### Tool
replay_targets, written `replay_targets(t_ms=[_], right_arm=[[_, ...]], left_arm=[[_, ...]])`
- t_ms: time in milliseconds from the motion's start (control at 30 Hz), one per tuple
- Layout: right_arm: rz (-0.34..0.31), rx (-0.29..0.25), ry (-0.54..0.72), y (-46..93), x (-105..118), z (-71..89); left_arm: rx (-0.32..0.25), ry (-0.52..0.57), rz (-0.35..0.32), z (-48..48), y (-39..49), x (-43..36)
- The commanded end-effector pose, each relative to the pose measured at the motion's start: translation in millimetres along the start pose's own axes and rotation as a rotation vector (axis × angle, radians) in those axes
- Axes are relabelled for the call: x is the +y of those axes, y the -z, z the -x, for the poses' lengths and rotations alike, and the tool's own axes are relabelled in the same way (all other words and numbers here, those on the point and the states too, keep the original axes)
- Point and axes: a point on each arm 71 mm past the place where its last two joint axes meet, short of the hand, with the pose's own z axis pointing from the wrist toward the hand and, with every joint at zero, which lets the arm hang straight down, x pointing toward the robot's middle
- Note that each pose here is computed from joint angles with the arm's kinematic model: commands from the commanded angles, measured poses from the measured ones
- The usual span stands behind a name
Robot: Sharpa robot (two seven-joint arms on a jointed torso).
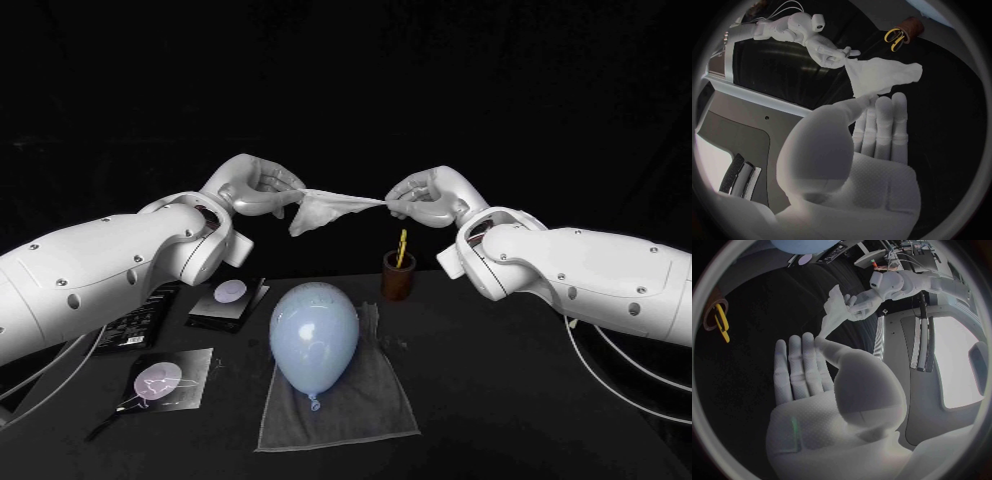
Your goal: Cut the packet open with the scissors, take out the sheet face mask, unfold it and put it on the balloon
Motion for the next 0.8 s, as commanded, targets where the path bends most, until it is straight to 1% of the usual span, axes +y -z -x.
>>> replay_targets(t_ms=[33,167,333,600,700,800], right_arm=[[0.005,-0.015,0.025,-1.9,-4,3.8],[0.004,-0.029,0.036,-4.0,-7,6.3],[0.007,-0.041,0.051,-7.9,-10,7.4],[0.015,-0.03,0.053,-14.0,-7,0.8],[0.018,-0.021,0.052,-15.1,-6,-1.9],[0.019,-0.013,0.054,-15.5,-6,-3.3]], left_arm=[[0.063,-0.089,0.003,-0.8,-2.4,-2.6],[0.078,-0.118,0.003,0.7,-4.4,-5.5],[0.106,-0.136,0.006,-1.3,-5.5,-7.7],[0.175,-0.139,0.003,-12.8,-5.1,-13.7],[0.186,-0.135,0.003,-16.0,-5.2,-15.4],[0.18,-0.125,0.008,-16.0,-5.5,-15.3]])
